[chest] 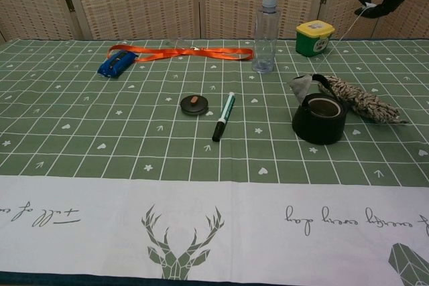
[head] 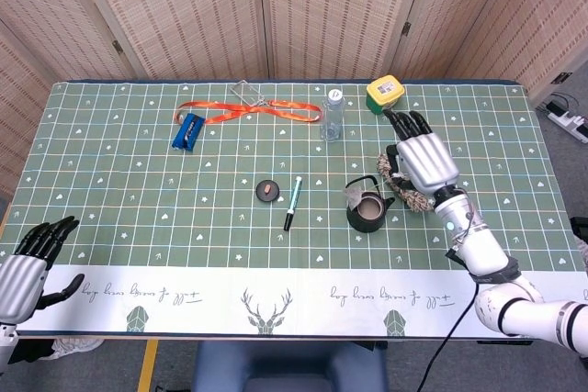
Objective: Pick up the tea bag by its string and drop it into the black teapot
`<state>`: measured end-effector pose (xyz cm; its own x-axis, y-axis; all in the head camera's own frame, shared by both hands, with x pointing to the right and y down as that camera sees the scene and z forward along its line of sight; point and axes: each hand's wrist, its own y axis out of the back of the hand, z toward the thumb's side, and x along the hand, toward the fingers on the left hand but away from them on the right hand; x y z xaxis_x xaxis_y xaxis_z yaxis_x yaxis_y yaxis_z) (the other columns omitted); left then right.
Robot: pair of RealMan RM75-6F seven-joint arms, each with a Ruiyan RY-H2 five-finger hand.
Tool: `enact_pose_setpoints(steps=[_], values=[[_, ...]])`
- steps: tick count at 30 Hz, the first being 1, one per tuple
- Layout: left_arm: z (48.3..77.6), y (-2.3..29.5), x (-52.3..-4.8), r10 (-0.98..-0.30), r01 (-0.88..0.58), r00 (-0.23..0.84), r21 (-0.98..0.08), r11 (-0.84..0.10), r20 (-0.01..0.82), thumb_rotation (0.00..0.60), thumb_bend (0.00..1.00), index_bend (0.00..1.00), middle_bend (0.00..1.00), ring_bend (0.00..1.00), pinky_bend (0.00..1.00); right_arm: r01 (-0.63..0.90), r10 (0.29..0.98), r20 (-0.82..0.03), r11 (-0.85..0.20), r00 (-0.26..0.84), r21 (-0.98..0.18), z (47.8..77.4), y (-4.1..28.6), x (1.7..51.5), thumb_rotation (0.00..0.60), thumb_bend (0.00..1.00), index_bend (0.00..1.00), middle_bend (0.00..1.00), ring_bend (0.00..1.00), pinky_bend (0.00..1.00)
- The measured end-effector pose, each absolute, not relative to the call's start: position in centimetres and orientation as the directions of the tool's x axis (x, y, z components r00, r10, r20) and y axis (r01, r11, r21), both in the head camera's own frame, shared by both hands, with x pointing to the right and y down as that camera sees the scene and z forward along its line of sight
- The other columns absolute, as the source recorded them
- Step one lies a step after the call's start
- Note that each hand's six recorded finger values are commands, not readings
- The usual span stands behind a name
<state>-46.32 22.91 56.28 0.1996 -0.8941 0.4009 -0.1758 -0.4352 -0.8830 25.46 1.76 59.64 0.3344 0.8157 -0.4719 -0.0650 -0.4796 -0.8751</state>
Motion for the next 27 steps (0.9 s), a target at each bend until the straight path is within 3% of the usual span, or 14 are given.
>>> enact_pose_setpoints(steps=[10,27], values=[[56.4,22.8,-46.4,-0.894,-0.178,0.196,-0.882,-0.436,0.403,0.600,0.29,0.05,0.05,0.10,0.10,-0.082,0.808,-0.490,-0.493,0.326,-0.866,60.9,2.1,25.9,0.600,0.40,0.68,0.04,0.02,0.00],[56.5,22.8,-46.4,-0.893,-0.170,0.194,-0.883,-0.438,0.406,0.600,0.29,0.05,0.05,0.10,0.10,-0.061,0.820,-0.479,-0.486,0.313,-0.872,60.5,1.6,26.8,0.600,0.40,0.68,0.04,0.02,0.00]])
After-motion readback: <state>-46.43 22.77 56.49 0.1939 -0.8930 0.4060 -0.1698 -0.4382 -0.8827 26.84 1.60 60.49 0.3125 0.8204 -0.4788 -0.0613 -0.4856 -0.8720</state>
